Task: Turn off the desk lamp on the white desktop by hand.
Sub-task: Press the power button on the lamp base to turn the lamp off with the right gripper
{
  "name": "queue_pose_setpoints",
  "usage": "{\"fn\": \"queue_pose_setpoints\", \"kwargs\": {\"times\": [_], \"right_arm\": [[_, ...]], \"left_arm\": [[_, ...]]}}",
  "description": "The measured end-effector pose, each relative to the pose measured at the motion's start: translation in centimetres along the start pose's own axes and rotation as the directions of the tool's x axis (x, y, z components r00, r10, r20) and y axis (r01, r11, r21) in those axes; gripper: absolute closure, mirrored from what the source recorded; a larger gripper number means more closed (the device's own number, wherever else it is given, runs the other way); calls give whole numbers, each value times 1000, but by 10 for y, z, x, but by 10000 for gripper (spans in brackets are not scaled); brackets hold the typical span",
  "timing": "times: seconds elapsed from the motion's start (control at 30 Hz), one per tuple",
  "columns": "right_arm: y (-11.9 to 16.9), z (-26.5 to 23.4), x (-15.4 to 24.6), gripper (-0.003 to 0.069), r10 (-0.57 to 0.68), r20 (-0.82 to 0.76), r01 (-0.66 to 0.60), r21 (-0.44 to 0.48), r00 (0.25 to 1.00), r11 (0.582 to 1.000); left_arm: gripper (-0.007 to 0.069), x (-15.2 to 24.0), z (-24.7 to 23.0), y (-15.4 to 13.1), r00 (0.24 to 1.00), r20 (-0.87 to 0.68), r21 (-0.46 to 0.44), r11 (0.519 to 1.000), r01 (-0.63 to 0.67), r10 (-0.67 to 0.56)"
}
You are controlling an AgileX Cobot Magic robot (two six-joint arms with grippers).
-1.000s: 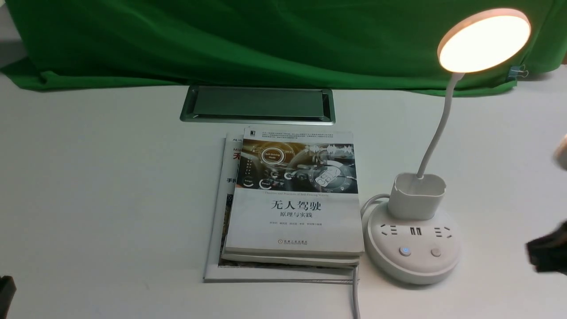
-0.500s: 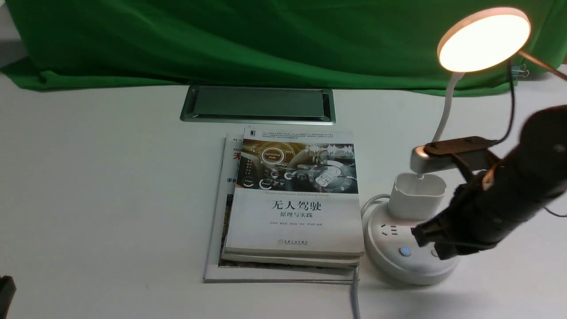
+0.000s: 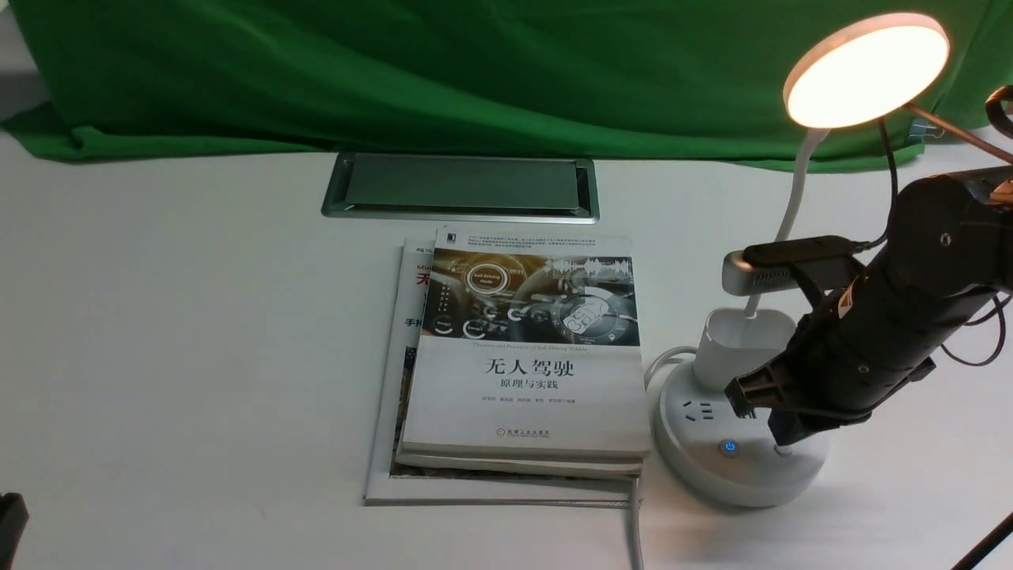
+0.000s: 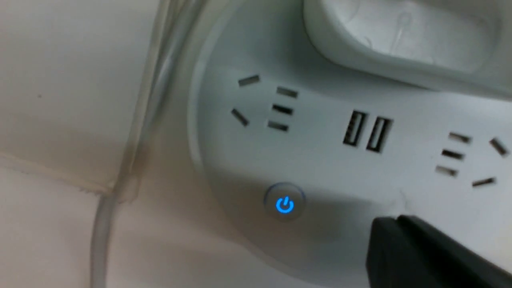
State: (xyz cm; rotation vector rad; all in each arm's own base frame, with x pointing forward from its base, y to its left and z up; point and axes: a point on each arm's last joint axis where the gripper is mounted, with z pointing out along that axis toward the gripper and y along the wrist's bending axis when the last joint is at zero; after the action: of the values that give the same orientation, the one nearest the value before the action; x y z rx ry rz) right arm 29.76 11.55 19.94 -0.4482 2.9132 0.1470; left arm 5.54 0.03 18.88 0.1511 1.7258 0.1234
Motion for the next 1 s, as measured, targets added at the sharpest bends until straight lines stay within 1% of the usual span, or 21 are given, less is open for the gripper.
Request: {"fn": "queue_pose_setpoints", "kwargs": {"times": [0.23, 0.43, 0.67, 0.87, 0.9, 1.0], "right_arm": [[-3, 1, 0, 623, 8, -1, -8, 2, 1000, 1000], [-5, 17, -2, 623, 15, -34, -15, 6, 999, 1000], [-6, 20, -5, 623, 11, -46, -11, 6, 999, 1000], [-5, 7, -3, 623, -1, -6, 1, 4, 1000, 1000], [-5, -4, -3, 623, -3, 28, 2, 3, 1000, 1000], [-4, -16, -3, 623, -5, 67, 5, 2, 998, 1000]], "left_arm": [[606, 0, 0, 0, 1000, 0, 0, 1000, 0, 0], [606, 0, 0, 0, 1000, 0, 0, 1000, 0, 0], [606, 0, 0, 0, 1000, -1, 0, 1000, -1, 1], [606, 0, 0, 0, 1000, -1, 0, 1000, -1, 1], [606, 0, 0, 0, 1000, -1, 0, 1000, -1, 1], [606, 0, 0, 0, 1000, -1, 0, 1000, -1, 1]]}}
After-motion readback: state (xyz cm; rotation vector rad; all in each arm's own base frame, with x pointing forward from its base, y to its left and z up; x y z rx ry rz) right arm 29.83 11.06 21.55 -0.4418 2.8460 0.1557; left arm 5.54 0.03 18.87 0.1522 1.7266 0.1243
